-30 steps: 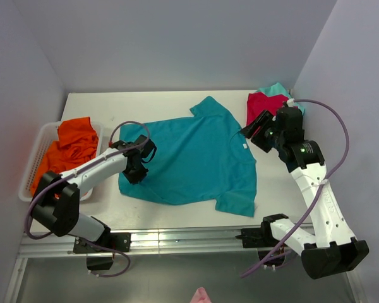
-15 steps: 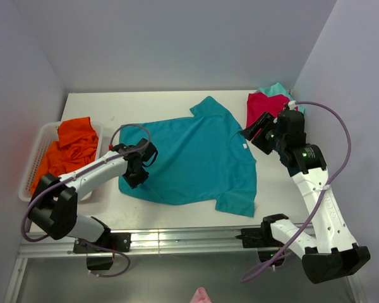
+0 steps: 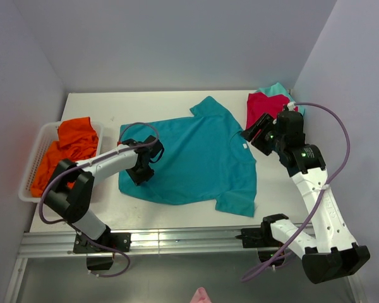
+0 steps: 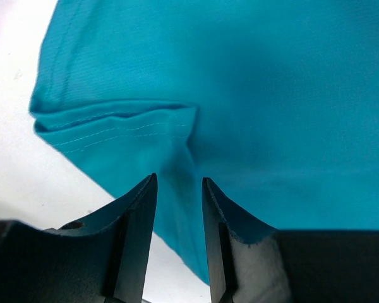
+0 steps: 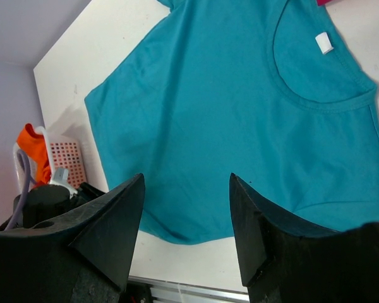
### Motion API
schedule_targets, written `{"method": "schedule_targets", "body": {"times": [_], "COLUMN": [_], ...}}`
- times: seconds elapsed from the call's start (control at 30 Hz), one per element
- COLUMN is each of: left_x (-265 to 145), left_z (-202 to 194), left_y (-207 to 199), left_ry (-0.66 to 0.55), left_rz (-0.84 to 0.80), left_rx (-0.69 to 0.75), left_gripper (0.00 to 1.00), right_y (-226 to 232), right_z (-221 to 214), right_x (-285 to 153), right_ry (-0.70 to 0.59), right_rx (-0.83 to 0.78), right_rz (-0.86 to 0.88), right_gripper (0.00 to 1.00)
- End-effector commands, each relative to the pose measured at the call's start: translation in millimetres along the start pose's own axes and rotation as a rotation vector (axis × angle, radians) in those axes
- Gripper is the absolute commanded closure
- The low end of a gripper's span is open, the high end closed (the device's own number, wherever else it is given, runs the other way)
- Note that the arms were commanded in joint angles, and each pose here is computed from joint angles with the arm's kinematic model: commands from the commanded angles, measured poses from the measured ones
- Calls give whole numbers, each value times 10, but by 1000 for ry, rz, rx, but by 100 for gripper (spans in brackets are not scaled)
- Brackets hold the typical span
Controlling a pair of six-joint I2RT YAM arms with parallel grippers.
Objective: Fold and stack the t-shirts
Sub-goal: Flatten the tshirt out
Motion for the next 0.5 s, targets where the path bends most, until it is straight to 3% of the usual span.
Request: {"method": "schedule_targets", "body": {"times": [0.0, 0.47], "left_x": [-74, 30], "left_z": [121, 51], "left_y": [-148, -120], "left_ry": [-35, -16], "left_rz": [-39, -16], "left_rx": [17, 45], "left_gripper": [59, 60], "right_y": [18, -47], "right_z": [8, 10], "right_x": [-9, 14], "right_ry": [-13, -27], "right_rx": [-10, -10], "right_rz": [16, -2], "right_gripper": [37, 37]}}
Point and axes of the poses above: each gripper's point midway between its finger pads, its own x axis out along the fingers, its own y axis along the line the jaws close on, z = x × y, the point moved 2 cm from there along -x, back along the fingers, and after that the axes turned 12 degrees about x, right-handed, at the moved point
